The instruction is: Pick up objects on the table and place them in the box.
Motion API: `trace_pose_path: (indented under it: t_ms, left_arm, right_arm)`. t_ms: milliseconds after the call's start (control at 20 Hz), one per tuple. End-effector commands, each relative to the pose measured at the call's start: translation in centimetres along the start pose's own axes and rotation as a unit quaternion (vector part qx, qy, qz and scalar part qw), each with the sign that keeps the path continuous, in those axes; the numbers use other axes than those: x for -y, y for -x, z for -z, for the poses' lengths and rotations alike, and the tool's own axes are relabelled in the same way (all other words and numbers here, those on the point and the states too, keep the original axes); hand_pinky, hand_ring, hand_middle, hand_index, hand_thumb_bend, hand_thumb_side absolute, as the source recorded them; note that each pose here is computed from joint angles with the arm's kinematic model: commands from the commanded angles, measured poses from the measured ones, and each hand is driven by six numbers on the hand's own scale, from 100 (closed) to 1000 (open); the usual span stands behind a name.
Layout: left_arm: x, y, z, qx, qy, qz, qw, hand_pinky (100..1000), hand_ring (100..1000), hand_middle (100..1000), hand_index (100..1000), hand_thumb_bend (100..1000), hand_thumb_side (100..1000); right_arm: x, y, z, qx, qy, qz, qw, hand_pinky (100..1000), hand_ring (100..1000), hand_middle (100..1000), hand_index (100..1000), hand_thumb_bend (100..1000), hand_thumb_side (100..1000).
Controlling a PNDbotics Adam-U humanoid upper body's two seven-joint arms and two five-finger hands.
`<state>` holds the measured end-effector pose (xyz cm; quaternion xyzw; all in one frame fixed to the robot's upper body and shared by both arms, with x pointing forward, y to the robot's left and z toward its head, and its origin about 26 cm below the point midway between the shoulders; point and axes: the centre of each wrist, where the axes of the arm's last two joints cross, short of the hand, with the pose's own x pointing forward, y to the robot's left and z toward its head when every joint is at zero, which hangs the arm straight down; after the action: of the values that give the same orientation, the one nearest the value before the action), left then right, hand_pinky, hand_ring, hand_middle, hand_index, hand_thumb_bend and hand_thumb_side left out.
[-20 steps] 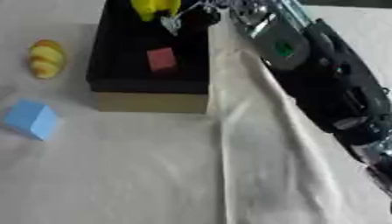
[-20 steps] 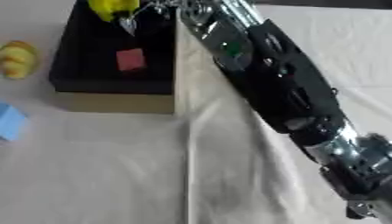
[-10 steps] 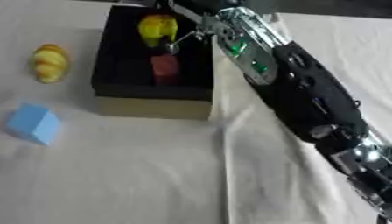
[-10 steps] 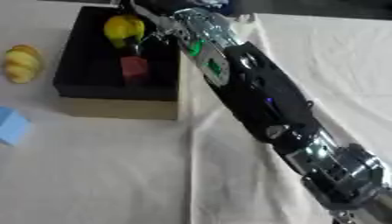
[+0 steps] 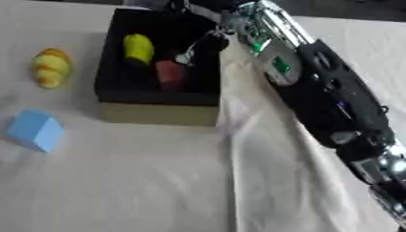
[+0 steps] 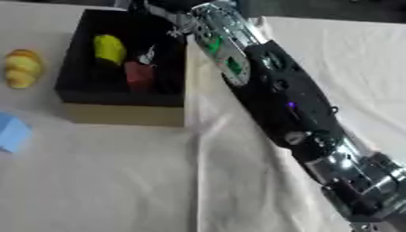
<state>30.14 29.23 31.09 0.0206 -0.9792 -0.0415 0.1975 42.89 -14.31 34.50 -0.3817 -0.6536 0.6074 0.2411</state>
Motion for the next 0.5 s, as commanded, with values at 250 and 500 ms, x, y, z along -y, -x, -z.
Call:
trace_pose_path:
  t_ms: [250, 500]
  left_arm:
    - [-0.4, -0.6, 0.3, 0.005, 0.006, 0.014, 1.0, 771, 763, 682, 832, 617, 536]
    - [-1.0, -0.4, -0.4, -0.004, 0.011, 0.032, 0.999, 771, 764, 680, 832, 616, 538]
  right_arm:
    - [3.1, 0.2, -1.8, 0.001, 0.061, -0.001, 0.998, 847, 863, 745, 857, 301, 375]
    - [6.0, -0.2, -5.7, 0.009, 0.133, 0.005, 0.991, 814, 807, 703, 837, 132, 279]
